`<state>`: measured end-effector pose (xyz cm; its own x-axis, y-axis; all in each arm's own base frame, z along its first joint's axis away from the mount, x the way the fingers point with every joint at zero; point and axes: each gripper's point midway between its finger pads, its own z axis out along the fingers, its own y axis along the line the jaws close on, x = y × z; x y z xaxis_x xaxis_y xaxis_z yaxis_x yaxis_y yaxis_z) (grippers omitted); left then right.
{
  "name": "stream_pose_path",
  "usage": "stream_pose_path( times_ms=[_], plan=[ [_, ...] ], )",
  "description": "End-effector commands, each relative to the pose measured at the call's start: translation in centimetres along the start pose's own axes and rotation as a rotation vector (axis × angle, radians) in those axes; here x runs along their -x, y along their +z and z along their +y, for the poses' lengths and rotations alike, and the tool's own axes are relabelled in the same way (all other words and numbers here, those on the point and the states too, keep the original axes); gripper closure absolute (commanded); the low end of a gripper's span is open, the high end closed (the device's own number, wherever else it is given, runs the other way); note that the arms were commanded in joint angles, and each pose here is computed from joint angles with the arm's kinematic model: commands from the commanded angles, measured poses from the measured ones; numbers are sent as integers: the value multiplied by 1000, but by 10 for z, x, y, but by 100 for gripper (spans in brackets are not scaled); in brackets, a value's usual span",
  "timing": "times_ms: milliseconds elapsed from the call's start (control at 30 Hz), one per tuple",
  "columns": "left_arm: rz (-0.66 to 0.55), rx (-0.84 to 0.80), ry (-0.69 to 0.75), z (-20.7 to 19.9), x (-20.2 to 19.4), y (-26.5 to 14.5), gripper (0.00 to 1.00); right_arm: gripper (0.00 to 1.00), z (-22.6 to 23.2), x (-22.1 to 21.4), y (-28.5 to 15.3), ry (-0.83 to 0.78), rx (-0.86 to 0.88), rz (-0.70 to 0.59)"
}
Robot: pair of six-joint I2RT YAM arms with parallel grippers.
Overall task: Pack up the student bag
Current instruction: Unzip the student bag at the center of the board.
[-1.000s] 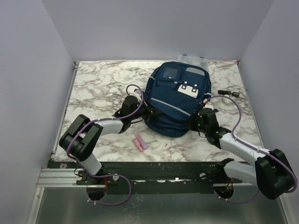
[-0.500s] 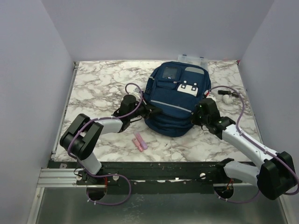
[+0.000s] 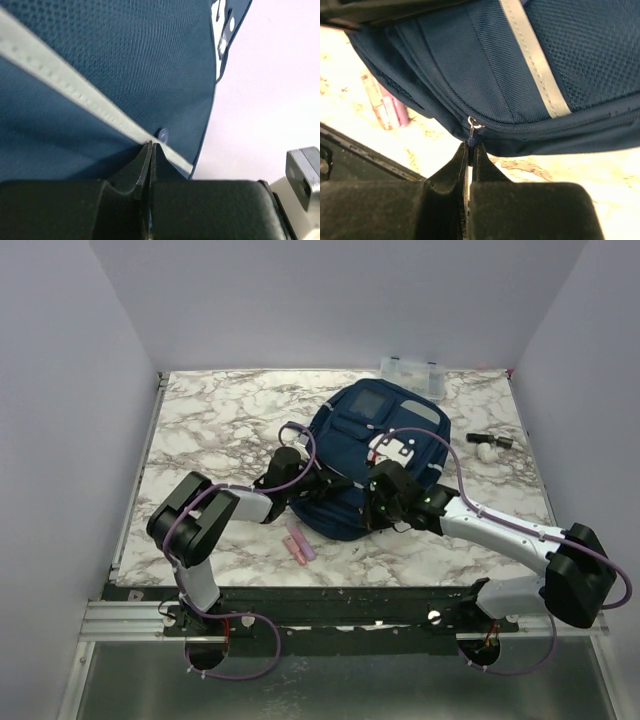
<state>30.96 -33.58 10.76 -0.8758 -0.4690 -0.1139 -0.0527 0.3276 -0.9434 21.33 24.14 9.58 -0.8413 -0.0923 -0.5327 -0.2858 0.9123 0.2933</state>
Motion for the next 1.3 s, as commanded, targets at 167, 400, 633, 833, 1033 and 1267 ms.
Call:
stream_pose_path(
  times_ms=[167,400,633,833,1033,1267],
  plan=[
    [-33,-70,109,-12,0,-23,92,99,37,26,-13,46,115,-109],
    [-1,-98,343,-34,-8,-66,56,54,25,21,-28,68,98,-133],
    [74,-75,446,-19,-51,-82,48,45,-8,49,-51,321,103,-284],
    [130,78,561,1,-97,-66,47,33,-31,70,-46,520,302,-252],
    [122,212,640,12,-95,-49,47,35,-21,60,-23,566,414,-142],
    [168,320,714,20,-97,-31,51,36,-27,51,-12,595,394,-122]
  ],
)
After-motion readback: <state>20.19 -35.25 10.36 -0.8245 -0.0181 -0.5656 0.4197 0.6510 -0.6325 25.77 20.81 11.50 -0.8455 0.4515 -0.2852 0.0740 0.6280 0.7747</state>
